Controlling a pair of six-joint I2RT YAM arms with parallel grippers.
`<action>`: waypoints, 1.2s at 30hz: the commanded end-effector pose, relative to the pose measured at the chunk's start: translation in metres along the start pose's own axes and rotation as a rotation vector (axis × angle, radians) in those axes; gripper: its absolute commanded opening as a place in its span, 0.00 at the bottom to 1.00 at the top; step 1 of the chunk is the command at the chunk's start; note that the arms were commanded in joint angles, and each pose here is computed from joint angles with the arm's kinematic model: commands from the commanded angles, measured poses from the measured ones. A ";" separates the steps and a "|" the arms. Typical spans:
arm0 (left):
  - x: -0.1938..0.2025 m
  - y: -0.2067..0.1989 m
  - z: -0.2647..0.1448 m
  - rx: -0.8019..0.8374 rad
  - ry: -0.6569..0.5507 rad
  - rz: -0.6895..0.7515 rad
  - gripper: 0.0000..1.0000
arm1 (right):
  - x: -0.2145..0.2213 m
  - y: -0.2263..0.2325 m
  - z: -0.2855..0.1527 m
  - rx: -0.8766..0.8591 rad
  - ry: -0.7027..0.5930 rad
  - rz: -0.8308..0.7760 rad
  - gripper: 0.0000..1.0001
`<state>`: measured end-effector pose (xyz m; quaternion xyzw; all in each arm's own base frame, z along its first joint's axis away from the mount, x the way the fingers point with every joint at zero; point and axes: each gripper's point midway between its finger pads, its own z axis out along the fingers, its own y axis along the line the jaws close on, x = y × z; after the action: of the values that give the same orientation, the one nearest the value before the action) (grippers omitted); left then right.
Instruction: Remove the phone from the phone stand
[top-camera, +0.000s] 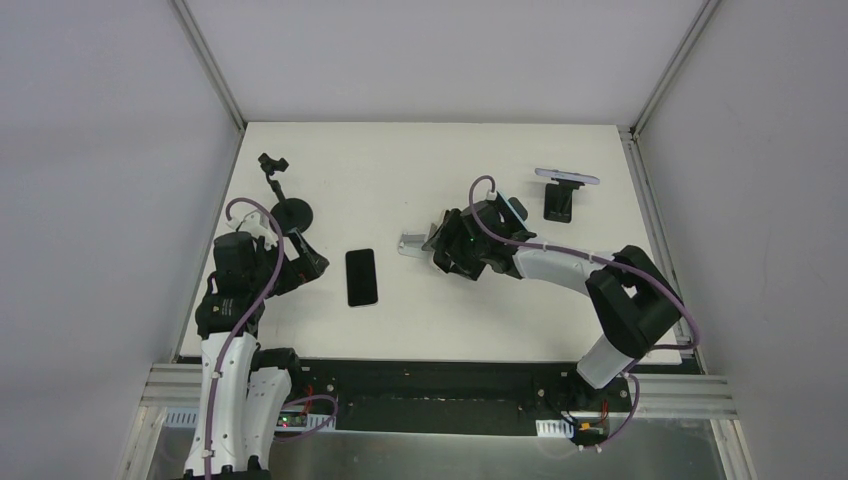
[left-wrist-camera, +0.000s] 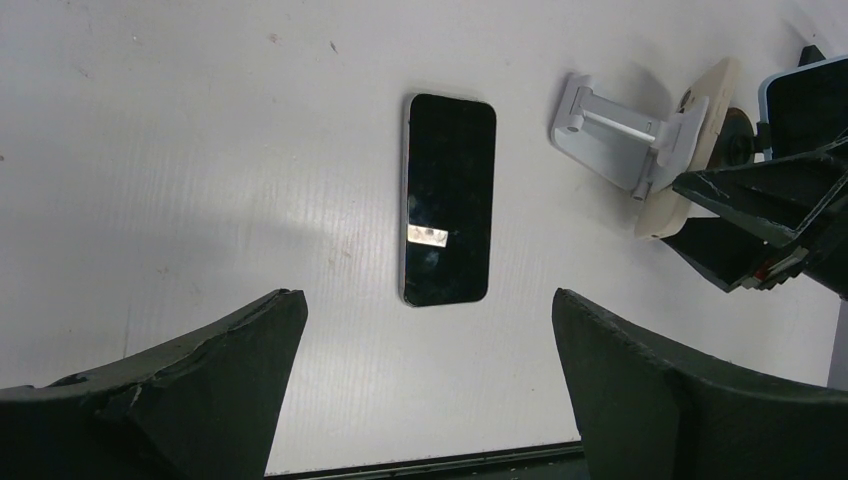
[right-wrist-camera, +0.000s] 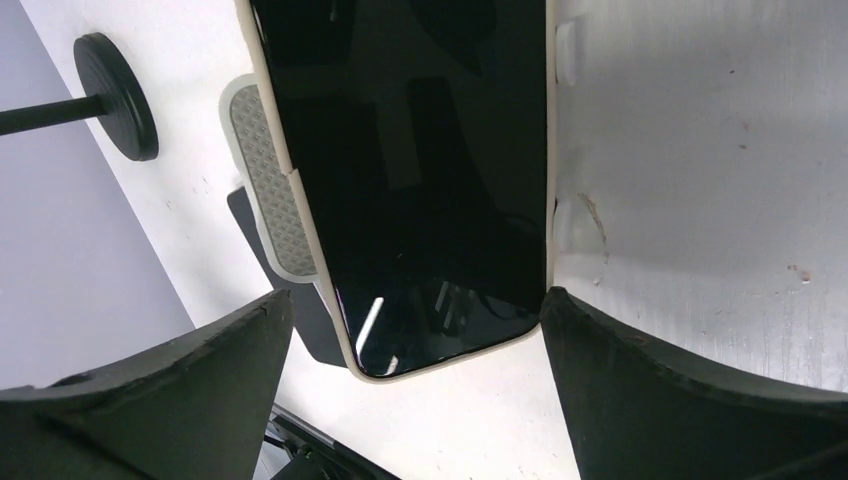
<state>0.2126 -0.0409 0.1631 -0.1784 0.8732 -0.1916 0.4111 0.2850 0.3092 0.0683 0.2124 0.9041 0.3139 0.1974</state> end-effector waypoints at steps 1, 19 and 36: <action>-0.003 -0.005 -0.002 0.014 -0.002 0.006 0.99 | 0.003 0.002 0.002 -0.044 0.020 -0.038 0.97; -0.001 -0.005 0.002 0.013 0.025 -0.005 0.99 | 0.005 -0.012 0.013 -0.027 0.038 -0.072 0.95; 0.000 -0.005 0.003 0.011 0.032 -0.010 0.99 | 0.000 -0.004 0.003 -0.102 -0.008 -0.072 0.69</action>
<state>0.2144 -0.0412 0.1552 -0.1829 0.8812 -0.1915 0.3915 0.2829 0.3112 0.0492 0.1750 0.9012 0.3412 0.2020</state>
